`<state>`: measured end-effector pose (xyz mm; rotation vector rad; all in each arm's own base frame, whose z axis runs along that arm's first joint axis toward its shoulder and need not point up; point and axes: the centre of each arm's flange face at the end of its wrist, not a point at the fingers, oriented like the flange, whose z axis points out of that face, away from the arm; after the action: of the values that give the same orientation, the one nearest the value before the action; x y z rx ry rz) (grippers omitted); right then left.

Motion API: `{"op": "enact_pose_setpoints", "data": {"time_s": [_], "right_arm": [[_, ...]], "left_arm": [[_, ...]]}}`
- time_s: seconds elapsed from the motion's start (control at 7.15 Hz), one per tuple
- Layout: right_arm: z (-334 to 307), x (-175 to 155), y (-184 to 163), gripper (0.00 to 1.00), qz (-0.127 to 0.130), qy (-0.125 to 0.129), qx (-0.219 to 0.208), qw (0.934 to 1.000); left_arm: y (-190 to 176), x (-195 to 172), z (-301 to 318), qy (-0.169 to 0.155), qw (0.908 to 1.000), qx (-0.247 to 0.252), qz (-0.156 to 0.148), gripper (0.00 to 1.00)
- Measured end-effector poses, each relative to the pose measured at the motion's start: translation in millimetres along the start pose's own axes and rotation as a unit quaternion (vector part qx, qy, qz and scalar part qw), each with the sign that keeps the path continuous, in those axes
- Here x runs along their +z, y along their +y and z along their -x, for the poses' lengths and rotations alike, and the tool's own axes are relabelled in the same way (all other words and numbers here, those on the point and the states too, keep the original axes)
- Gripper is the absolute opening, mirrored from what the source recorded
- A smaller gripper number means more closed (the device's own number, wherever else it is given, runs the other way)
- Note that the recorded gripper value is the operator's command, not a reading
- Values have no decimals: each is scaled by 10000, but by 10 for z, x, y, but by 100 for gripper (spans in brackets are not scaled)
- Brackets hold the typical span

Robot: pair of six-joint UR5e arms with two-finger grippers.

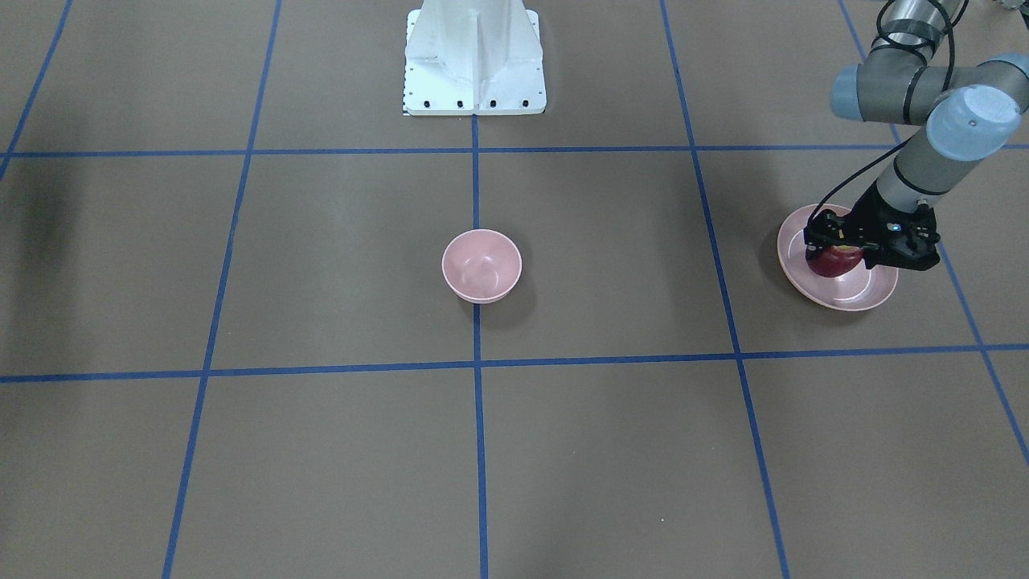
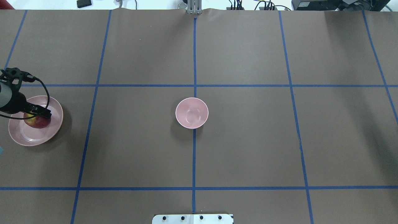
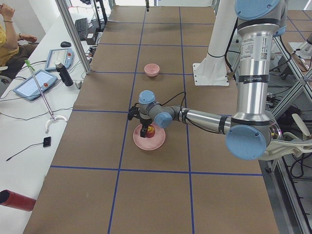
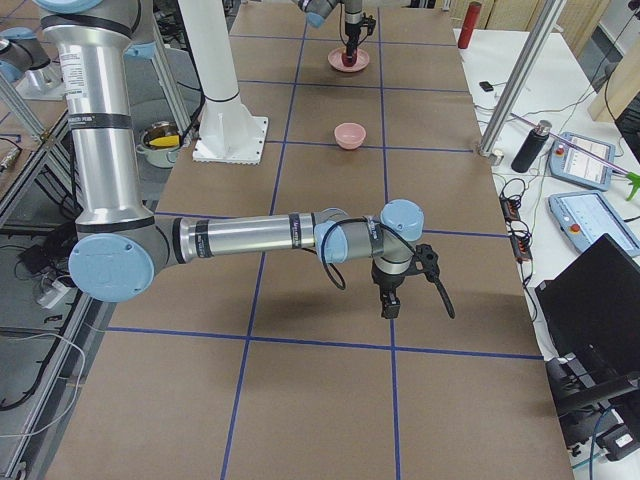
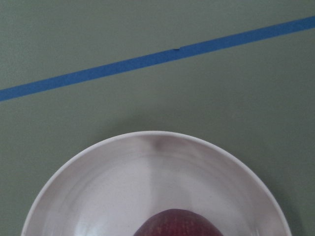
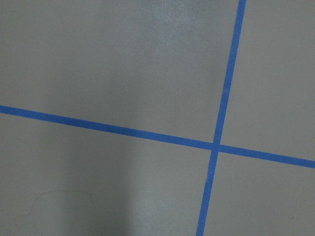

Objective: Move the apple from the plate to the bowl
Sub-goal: 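Close the left gripper around the red apple, then lift the apple with the left gripper and carry it over the pink bowl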

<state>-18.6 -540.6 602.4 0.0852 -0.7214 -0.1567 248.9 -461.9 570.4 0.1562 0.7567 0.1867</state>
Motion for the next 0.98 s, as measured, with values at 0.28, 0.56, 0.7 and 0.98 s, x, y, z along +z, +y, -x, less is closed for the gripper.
{"op": "enact_pose_setpoints", "data": {"time_s": [0.28,0.56,0.7,0.98], "right_arm": [[1,-1,-2,100,2,0,11,10000],[4,-4,-6,100,-3,0,19,10000],[4,-4,-7,100,-3,0,22,10000],[6,-3,-7,100,-1,0,24,10000]], "left_arm": [[32,69,-7,-6,10000,14,68,87],[51,107,-23,-9,9999,28,109,9],[53,106,-32,-7,9999,35,114,0],[25,-19,-142,109,9999,77,76,0]]}}
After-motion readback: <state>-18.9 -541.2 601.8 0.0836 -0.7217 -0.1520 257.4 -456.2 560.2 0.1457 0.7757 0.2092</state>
